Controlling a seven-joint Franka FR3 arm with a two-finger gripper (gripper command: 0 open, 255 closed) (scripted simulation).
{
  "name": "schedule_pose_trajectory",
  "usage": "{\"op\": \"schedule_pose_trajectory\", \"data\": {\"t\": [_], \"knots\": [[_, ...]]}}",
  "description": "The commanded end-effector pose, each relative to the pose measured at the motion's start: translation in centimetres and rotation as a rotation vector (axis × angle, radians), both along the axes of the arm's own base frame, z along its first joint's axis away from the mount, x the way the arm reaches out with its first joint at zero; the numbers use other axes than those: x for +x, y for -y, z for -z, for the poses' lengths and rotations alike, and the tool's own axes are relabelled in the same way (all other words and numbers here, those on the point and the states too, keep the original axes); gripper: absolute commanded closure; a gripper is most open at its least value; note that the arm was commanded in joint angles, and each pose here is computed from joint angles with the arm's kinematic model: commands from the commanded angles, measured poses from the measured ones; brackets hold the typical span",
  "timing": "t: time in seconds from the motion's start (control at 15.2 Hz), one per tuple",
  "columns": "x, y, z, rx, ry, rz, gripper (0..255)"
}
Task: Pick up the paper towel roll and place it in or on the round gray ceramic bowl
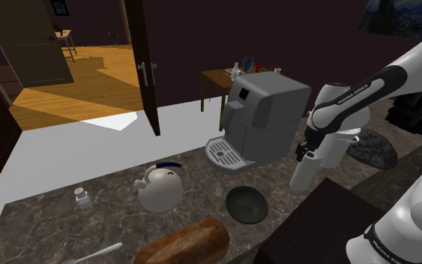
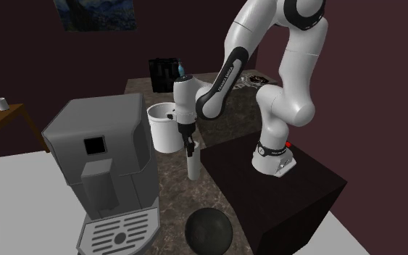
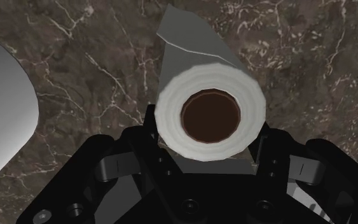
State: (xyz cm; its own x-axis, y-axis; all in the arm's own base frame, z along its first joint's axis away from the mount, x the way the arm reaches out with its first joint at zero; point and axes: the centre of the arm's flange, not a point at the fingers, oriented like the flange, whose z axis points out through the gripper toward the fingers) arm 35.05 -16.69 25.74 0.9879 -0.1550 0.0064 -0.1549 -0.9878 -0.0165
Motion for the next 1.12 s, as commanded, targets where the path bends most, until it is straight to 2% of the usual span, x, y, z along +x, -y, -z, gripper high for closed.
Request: {"op": "schedule_pose_trajectory", "data": {"t": [0.0, 0.26, 1.06], "knots": [[0.0, 0.0, 0.0, 0.0, 0.0, 0.0, 255], [0.0, 0.0, 0.0, 0.0, 0.0, 0.0, 255], [0.0, 0.0, -6.3, 0.0, 0.0, 0.0, 255]]}}
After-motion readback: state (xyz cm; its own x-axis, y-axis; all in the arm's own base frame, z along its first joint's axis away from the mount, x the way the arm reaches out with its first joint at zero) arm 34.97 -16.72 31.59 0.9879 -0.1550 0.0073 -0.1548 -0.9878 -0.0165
